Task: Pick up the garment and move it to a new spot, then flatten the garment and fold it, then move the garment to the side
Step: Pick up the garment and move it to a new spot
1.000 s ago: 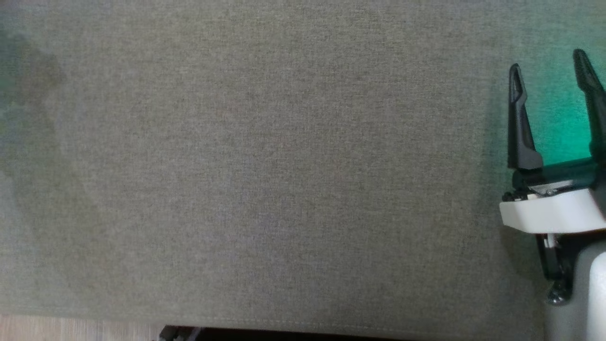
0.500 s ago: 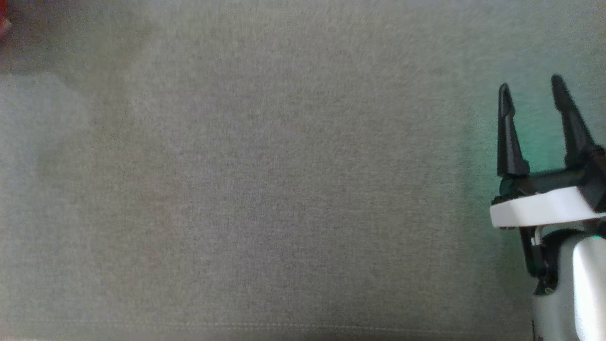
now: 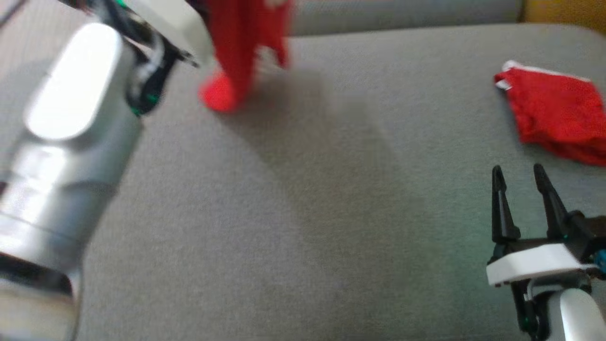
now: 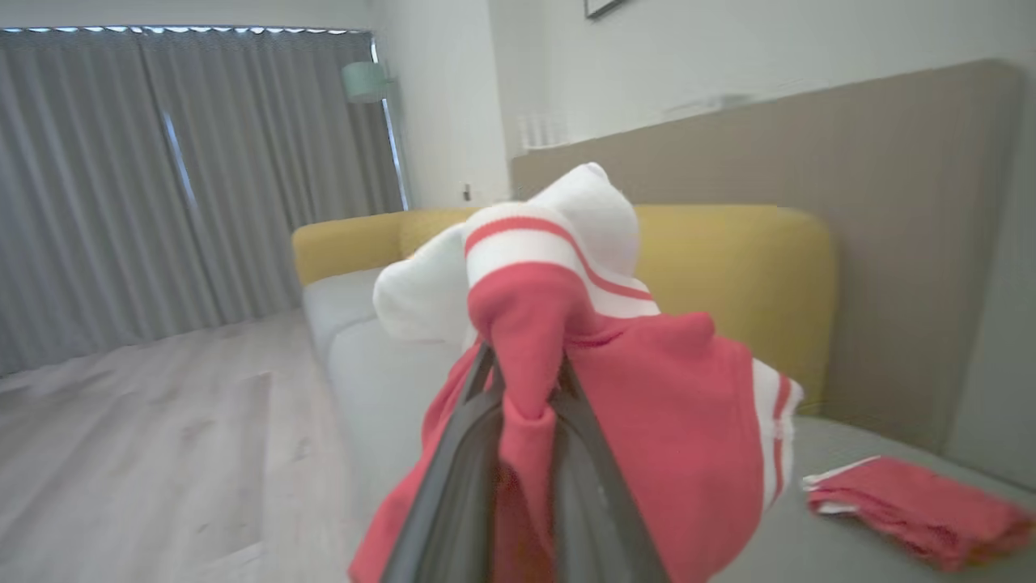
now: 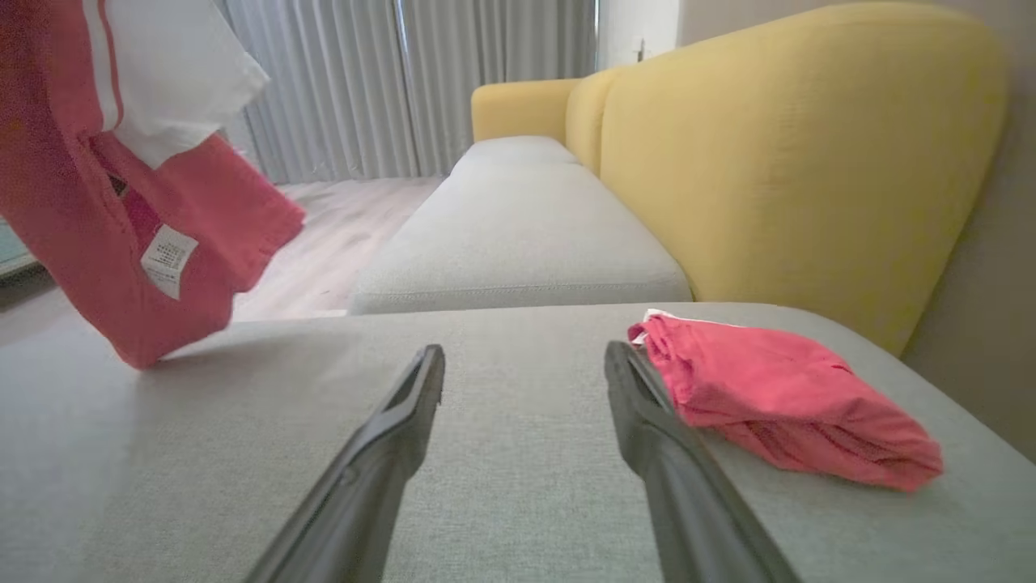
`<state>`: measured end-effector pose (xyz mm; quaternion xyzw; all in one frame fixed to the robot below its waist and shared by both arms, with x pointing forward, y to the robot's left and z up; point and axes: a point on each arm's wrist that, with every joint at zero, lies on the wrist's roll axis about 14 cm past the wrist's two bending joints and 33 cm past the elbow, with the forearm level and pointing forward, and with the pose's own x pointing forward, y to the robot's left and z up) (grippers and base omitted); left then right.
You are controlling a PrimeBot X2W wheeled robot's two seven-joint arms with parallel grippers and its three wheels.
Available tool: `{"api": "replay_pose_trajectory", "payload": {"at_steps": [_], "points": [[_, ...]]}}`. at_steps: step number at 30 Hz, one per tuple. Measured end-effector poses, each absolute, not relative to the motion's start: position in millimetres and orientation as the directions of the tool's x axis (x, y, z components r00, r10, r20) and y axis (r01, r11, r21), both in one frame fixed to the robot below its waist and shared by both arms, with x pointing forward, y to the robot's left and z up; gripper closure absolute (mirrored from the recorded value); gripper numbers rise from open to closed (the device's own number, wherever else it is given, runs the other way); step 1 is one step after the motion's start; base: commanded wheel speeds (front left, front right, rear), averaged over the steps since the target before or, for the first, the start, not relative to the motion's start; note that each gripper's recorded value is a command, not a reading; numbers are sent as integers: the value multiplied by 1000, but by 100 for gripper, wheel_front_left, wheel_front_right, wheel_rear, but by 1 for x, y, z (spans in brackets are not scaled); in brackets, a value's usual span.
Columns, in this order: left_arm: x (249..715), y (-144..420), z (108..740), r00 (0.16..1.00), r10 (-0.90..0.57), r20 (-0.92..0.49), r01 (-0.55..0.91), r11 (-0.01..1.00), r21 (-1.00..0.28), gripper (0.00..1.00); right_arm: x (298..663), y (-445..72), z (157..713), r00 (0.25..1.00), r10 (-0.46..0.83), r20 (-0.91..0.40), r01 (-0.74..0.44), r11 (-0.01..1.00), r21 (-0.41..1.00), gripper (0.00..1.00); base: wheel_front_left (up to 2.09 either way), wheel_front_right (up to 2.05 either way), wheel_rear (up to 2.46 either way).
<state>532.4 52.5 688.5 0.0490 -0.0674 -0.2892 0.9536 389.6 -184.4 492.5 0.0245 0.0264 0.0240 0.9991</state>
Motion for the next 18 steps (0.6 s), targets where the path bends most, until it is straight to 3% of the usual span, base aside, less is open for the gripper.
{"api": "replay_pose_trajectory", "payload": {"at_steps": [5, 7, 11, 18], "points": [[482, -23, 716, 674, -703, 225, 729, 683, -50, 100, 365, -205, 500, 1000, -16, -21, 18, 997, 76, 0, 0, 0, 0], [476, -33, 710, 654, -719, 233, 752, 652, -100, 100, 362, -205, 495, 999, -19, -34, 22, 996, 88, 0, 0, 0, 0], [485, -27, 669, 694, -700, 169, 720, 665, -198, 100, 365, -199, 485, 998, -3, -56, 9, 994, 105, 0, 0, 0, 0], [504, 45, 495, 831, -517, -204, 440, 836, -329, 100, 384, -190, 471, 997, 23, -78, -14, 993, 115, 0, 0, 0, 0]]}}
